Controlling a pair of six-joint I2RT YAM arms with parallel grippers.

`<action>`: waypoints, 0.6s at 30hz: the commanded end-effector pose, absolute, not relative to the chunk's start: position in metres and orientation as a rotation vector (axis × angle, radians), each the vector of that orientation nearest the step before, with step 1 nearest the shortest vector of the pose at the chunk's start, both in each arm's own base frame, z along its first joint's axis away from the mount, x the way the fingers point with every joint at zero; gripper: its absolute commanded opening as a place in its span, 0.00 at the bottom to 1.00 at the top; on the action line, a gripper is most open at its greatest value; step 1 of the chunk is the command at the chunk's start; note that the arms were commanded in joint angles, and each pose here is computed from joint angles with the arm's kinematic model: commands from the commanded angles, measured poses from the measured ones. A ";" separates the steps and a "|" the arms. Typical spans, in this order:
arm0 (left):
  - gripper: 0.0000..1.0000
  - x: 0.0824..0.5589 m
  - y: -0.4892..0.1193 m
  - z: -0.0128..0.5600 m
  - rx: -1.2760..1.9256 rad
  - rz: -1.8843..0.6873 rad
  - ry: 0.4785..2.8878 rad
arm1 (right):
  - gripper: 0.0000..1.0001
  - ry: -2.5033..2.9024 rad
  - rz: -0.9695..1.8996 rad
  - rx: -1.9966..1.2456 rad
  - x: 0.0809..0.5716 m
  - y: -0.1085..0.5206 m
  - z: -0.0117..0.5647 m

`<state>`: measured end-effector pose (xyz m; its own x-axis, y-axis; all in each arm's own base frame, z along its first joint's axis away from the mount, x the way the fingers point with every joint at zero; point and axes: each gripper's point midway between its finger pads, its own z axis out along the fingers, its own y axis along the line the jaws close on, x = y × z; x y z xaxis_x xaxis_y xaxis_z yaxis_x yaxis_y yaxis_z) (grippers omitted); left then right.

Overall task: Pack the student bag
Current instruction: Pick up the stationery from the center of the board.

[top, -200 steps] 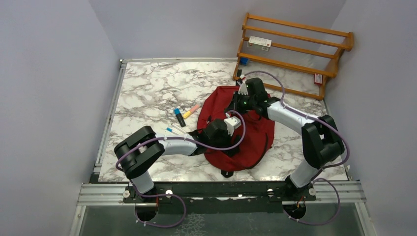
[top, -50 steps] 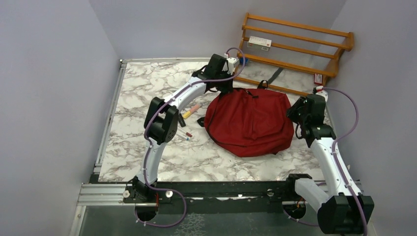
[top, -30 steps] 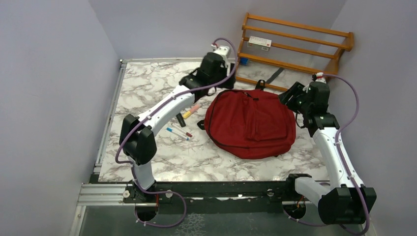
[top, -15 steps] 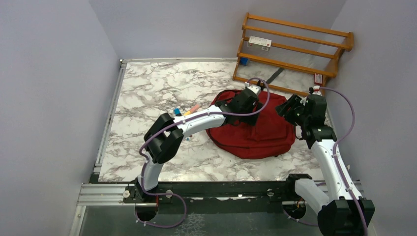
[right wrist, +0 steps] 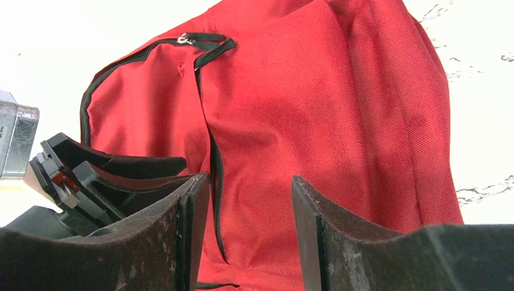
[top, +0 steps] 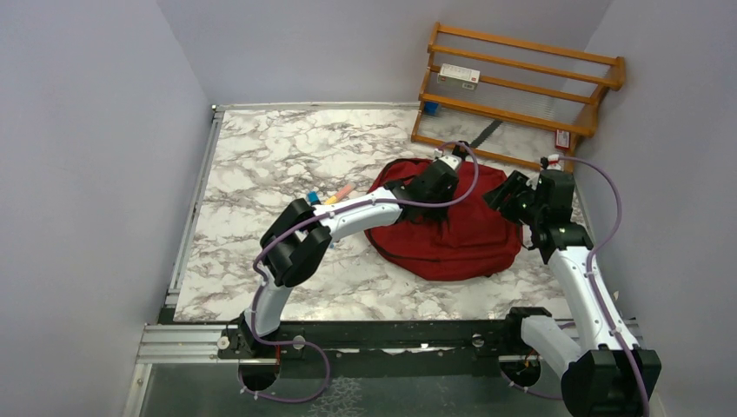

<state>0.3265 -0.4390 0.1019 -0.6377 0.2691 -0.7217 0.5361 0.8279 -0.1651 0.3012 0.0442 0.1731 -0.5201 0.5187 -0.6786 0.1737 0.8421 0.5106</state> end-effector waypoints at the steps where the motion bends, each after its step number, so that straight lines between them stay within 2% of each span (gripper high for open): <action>1: 0.39 0.336 -0.432 0.107 0.585 -0.443 2.263 | 0.57 2.131 0.523 0.422 0.301 0.054 0.170; 4: 0.25 0.336 -0.424 0.103 0.585 -0.447 2.277 | 0.56 2.157 0.547 0.353 0.301 0.060 0.170; 9: 0.11 0.337 -0.409 0.092 0.564 -0.474 2.299 | 0.55 2.191 0.562 0.261 0.303 0.066 0.168; 15: 0.06 0.335 -0.391 0.078 0.502 -0.573 2.327 | 0.53 2.244 0.634 0.126 0.310 0.082 0.166; 18: 0.00 0.332 -0.385 0.068 0.457 -0.663 2.345 | 0.53 2.296 0.622 0.012 0.313 0.102 0.160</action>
<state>0.3335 -0.4070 0.0832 -0.6742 0.1904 -0.7136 0.5163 0.8123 -0.2712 0.3125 0.0755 0.1553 -0.6831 0.3225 -0.6552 -0.0361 0.8812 0.4714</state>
